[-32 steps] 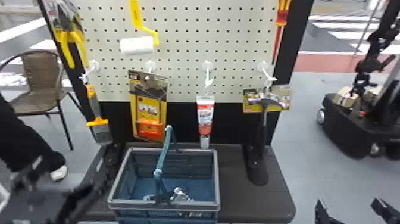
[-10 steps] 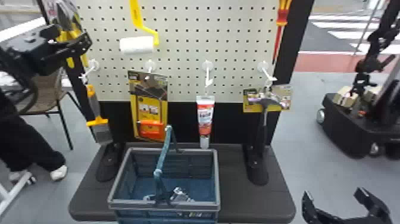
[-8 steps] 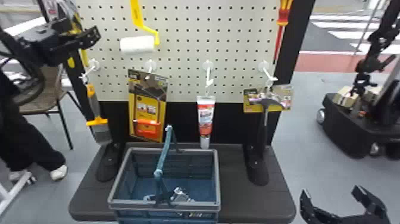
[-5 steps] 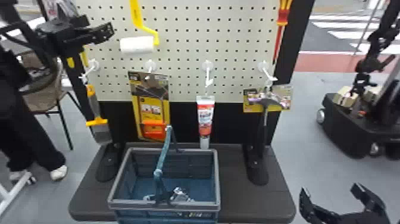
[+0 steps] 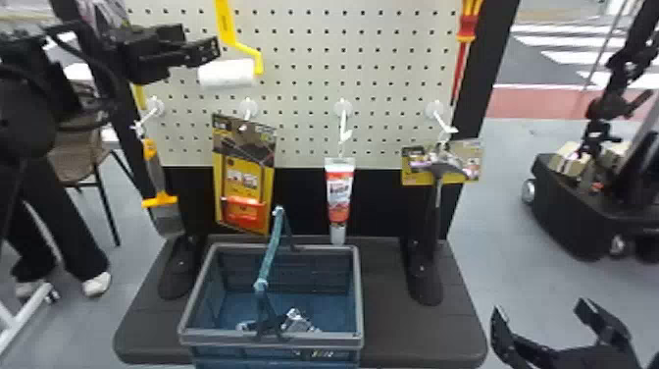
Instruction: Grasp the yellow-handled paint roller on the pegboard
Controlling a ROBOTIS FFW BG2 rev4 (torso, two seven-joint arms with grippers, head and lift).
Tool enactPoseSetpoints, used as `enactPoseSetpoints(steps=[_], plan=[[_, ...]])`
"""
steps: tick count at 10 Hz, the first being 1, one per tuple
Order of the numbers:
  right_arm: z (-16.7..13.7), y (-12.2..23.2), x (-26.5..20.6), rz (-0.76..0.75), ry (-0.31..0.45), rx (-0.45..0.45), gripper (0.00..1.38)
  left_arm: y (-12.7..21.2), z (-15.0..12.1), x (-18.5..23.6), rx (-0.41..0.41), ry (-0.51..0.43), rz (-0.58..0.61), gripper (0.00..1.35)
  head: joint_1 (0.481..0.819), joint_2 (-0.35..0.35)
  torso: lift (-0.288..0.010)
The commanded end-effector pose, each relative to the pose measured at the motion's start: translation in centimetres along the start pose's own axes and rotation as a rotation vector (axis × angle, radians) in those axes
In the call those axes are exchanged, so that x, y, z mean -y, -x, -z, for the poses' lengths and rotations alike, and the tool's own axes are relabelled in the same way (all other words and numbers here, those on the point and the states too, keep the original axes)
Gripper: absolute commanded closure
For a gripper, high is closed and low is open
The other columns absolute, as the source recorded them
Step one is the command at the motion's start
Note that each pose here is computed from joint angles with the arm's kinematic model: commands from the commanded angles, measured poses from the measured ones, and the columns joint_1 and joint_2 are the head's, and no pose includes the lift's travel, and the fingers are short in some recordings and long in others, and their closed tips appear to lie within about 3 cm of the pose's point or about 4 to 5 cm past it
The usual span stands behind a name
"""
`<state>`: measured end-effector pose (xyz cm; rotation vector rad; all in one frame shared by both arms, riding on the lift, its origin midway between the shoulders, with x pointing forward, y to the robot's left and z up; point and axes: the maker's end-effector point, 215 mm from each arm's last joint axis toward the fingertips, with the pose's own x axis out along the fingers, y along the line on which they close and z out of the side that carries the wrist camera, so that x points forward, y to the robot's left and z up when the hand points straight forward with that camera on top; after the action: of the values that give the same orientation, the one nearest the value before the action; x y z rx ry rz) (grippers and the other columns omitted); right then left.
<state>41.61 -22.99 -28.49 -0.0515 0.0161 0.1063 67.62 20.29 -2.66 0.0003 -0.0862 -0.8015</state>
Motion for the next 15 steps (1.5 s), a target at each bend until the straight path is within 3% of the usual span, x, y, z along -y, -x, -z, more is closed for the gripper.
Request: enactPoseSetpoints(steps=[1, 6, 7, 8, 9, 10, 11, 12, 13, 14, 15], plan=[[-0.1, -0.1, 0.0, -0.003, 0.003, 0.002, 0.14, -1.0, -1.6, 0.4, -0.004, -0.039, 0.01, 0.14, 0.549, 0.0, -0.1], [-0.6, -0.8, -0.5, -0.018, 0.006, 0.016, 0.14, -3.5, -1.4, 1.3, 0.016, 0.019, 0.088, 0.15, 0.549, 0.0, -0.1], [-0.6, -0.8, -0.5, -0.018, 0.009, 0.016, 0.14, -4.0, -1.4, 1.5, 0.007, 0.018, 0.108, 0.24, 0.549, 0.0, -0.1], [-0.6, -0.8, -0.6, -0.019, 0.008, 0.016, 0.14, -4.6, -1.4, 1.9, 0.004, 0.017, 0.132, 0.44, 0.549, 0.0, -0.1], [-0.7, -0.8, -0.6, -0.02, 0.009, 0.018, 0.14, -5.0, -1.6, 2.1, 0.008, 0.021, 0.153, 0.55, 0.549, 0.0, -0.1], [-0.6, -0.9, -0.6, -0.02, 0.011, 0.018, 0.14, -5.4, -1.9, 2.7, 0.007, 0.013, 0.174, 0.56, 0.549, 0.0, -0.1], [-0.6, -0.9, -0.6, -0.02, 0.011, 0.018, 0.14, -5.9, -2.2, 3.2, 0.005, 0.005, 0.188, 0.8, 0.549, 0.0, -0.1], [-0.5, -0.9, -0.6, -0.021, 0.012, 0.015, 0.14, -6.0, -2.3, 3.3, 0.003, 0.003, 0.191, 0.93, 0.549, 0.0, -0.1], [-0.5, -0.9, -0.6, -0.021, 0.012, 0.015, 0.14, -6.0, -2.3, 3.3, 0.0, -0.001, 0.19, 0.96, 0.549, 0.0, -0.1], [-0.5, -0.9, -0.6, -0.02, 0.013, 0.015, 0.14, -6.0, -2.2, 3.2, -0.003, -0.003, 0.187, 1.17, 0.549, 0.0, -0.1], [-0.4, -0.8, -0.6, -0.021, 0.013, 0.013, 0.14, -6.0, -2.1, 3.1, -0.007, -0.004, 0.184, 1.21, 0.549, 0.0, -0.1]])
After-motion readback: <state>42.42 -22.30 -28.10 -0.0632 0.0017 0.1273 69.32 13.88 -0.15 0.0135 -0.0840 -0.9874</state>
